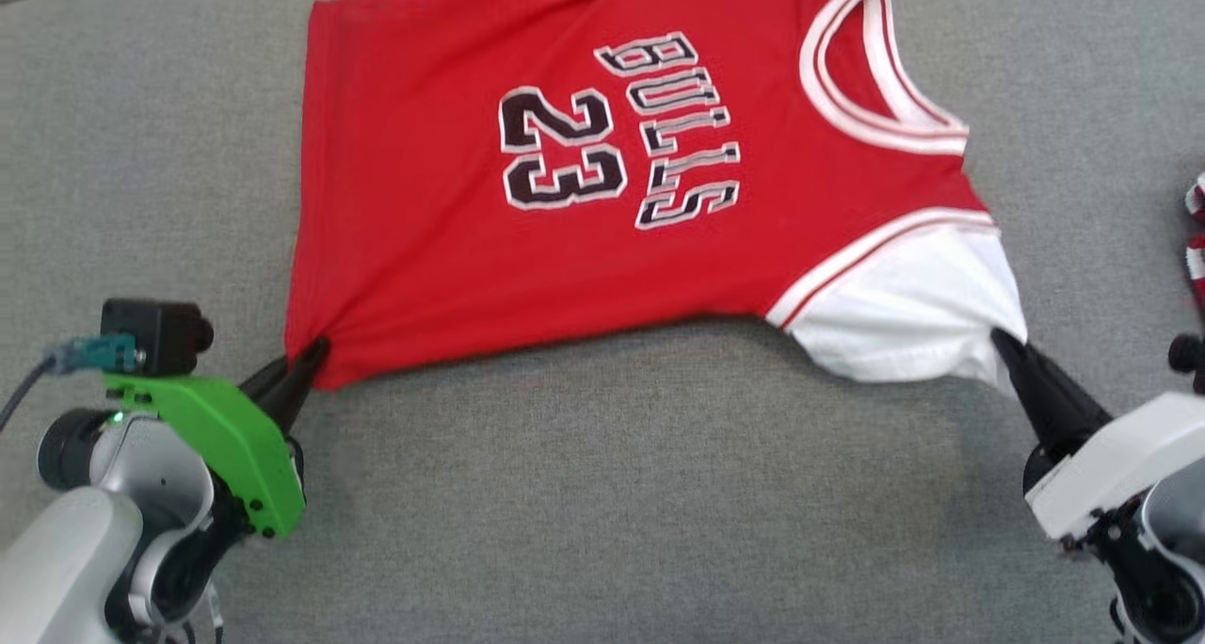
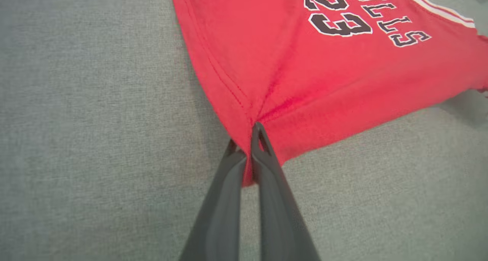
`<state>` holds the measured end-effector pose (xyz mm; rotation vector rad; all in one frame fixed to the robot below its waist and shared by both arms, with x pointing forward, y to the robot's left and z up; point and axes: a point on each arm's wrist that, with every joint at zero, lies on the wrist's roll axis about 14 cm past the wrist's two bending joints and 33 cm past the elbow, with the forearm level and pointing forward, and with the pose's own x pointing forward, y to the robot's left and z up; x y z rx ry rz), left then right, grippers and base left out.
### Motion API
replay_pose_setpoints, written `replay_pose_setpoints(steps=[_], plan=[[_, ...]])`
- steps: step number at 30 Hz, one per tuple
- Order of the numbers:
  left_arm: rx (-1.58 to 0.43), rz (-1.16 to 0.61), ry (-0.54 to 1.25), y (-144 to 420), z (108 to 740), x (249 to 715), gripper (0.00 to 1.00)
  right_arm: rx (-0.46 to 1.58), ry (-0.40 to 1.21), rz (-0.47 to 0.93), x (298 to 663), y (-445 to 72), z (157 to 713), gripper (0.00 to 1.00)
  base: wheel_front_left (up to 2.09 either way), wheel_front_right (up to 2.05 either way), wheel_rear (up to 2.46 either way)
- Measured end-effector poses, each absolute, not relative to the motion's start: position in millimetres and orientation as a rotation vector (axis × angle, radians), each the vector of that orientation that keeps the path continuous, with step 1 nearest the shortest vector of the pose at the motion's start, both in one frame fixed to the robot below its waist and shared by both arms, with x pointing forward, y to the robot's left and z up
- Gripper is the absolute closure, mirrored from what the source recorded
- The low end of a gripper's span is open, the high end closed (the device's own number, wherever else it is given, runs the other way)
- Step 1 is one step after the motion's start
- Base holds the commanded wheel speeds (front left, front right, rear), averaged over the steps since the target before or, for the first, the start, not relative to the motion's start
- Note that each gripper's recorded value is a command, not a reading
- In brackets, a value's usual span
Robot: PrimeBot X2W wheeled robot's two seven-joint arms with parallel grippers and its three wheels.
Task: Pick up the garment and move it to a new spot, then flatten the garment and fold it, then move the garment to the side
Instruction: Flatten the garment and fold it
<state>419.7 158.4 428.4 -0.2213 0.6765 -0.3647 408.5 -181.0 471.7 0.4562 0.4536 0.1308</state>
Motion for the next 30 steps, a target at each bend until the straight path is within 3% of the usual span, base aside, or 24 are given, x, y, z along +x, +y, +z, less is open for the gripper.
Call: replay_pose_setpoints(steps=[15,30], plan=[[-0.277,-0.231,0.692,174.6,402.3,345.9,1.0,0.45,0.634,0.113,309.4,-166.0,429.2,1.0,0.0,0.0,0.0],[-0.333,-0.173,0.691,171.2,388.4,333.3,1.0,0.445,0.66,0.088,303.0,-165.7,404.4,1.0,0.0,0.0,0.0]])
